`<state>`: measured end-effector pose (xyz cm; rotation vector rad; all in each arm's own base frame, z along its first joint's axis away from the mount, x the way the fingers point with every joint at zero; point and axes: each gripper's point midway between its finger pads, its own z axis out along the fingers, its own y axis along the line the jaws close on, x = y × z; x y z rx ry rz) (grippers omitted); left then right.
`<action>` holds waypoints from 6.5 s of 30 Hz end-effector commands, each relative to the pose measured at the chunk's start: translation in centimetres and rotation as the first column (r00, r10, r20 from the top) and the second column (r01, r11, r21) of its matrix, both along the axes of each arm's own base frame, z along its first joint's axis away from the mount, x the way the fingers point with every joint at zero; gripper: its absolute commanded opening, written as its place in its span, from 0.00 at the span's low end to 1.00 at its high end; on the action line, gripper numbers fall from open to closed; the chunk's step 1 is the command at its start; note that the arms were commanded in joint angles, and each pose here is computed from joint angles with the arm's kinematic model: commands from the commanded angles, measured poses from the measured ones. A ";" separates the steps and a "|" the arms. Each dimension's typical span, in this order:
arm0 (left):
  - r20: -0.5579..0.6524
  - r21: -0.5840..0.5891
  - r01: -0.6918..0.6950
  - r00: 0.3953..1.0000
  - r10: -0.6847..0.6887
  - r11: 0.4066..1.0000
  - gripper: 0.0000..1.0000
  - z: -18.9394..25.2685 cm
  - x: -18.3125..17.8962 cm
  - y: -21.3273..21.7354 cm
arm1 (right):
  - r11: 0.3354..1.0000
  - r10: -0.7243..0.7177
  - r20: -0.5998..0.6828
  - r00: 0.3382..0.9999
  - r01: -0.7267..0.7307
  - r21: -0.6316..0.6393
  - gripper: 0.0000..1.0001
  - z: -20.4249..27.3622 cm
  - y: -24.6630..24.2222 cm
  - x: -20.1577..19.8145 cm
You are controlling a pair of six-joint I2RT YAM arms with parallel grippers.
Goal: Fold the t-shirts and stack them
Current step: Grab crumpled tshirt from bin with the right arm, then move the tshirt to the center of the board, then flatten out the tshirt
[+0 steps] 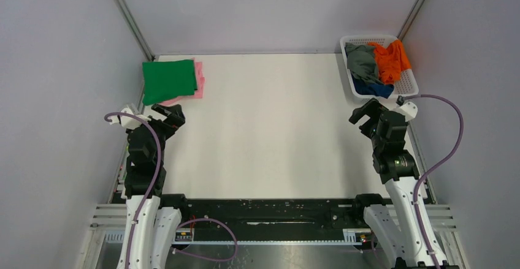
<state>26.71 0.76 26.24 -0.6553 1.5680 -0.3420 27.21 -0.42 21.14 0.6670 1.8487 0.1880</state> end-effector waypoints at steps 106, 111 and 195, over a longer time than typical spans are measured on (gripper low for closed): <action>-0.513 -0.252 0.437 0.696 -0.502 0.863 0.97 -16.1 4.7 -13.4 | 0.948 0.219 -0.500 0.838 -0.304 -0.093 0.99 -12.0 10.7 -0.5; -0.597 -0.229 0.493 0.610 -0.521 0.839 0.94 -18.3 5.8 -16.5 | 0.949 0.254 -0.512 0.821 -0.313 -0.031 0.98 -13.2 11.3 0.1; -0.229 0.307 0.034 0.973 0.039 0.951 0.00 3.5 13.9 -7.3 | 0.889 0.457 -0.230 0.859 -0.437 0.135 0.24 -1.0 12.9 1.1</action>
